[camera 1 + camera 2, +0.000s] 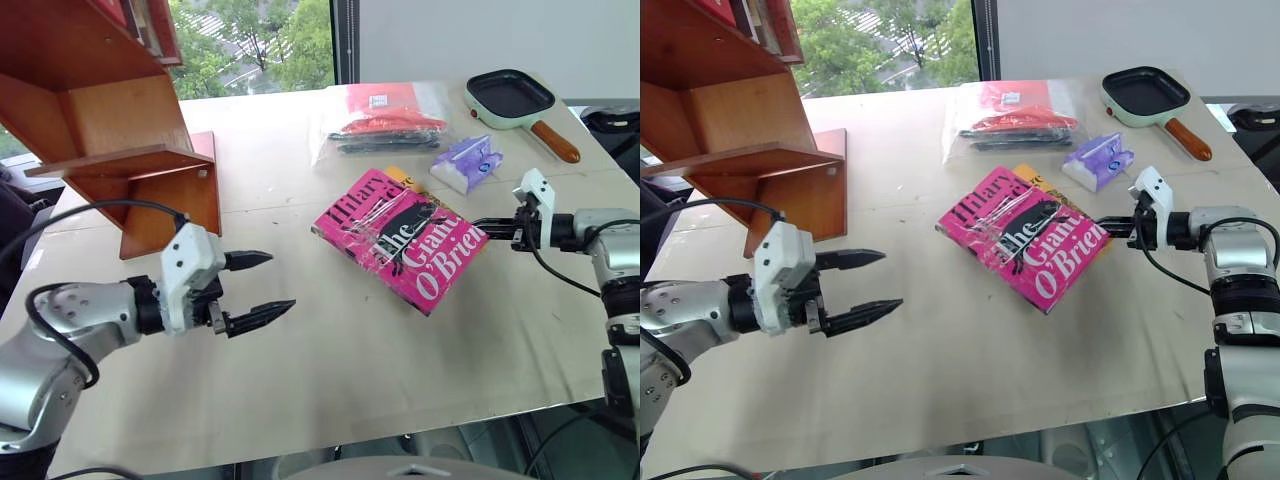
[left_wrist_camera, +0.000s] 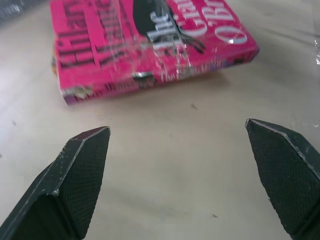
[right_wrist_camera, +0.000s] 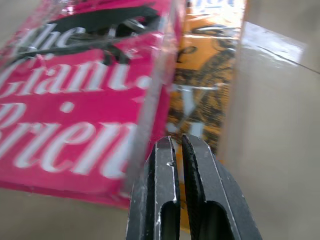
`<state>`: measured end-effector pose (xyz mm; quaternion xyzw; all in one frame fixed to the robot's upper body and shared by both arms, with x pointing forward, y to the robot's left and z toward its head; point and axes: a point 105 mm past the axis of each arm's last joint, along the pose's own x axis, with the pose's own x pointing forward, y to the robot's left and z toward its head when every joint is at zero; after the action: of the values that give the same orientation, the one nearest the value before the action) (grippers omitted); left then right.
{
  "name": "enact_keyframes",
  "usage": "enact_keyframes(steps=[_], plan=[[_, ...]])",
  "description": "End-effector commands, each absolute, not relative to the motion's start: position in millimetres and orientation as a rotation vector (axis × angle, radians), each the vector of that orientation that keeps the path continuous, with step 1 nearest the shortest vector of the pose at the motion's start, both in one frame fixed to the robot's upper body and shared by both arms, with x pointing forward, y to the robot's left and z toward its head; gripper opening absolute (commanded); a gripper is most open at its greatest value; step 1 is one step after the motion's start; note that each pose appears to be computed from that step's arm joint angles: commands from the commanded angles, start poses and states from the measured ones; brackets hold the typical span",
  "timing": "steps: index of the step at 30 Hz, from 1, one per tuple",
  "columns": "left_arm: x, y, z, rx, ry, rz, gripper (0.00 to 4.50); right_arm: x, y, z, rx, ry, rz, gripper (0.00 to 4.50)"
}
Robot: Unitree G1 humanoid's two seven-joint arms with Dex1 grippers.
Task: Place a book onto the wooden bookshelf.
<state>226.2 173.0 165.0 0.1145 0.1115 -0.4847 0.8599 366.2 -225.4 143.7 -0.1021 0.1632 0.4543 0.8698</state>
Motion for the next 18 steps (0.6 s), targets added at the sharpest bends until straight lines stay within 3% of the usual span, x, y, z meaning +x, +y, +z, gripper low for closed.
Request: enact_keyframes(steps=[1, 5, 6, 9, 15, 18], plan=[[232.4, 157.4, 151.0, 0.094, 0.215, -0.950, 4.50, 363.2, -236.7, 165.6, -0.241, 0.218, 0.885, 0.11], [235.7, 124.6, 135.5, -0.186, 0.193, -0.892, 4.50, 341.4, -245.4, 172.9, -0.236, 0.145, 0.836, 0.11], [236.7, 118.7, 134.3, -0.244, 0.188, -0.878, 4.50, 332.5, -245.5, 174.8, -0.234, 0.135, 0.843, 0.33], [243.6, 112.3, 117.8, -0.337, 0.251, -0.817, 4.50, 299.4, -244.9, 180.3, -0.227, 0.135, 0.865, 1.33], [266.2, 96.6, 107.5, -0.556, 0.366, -0.784, 4.50, 226.2, -223.8, 181.0, -0.136, 0.160, 0.918, 4.28], [276.5, 84.9, 96.2, -0.649, 0.473, -0.766, 4.50, 195.3, -212.1, 179.3, -0.106, 0.157, 0.907, 4.40]])
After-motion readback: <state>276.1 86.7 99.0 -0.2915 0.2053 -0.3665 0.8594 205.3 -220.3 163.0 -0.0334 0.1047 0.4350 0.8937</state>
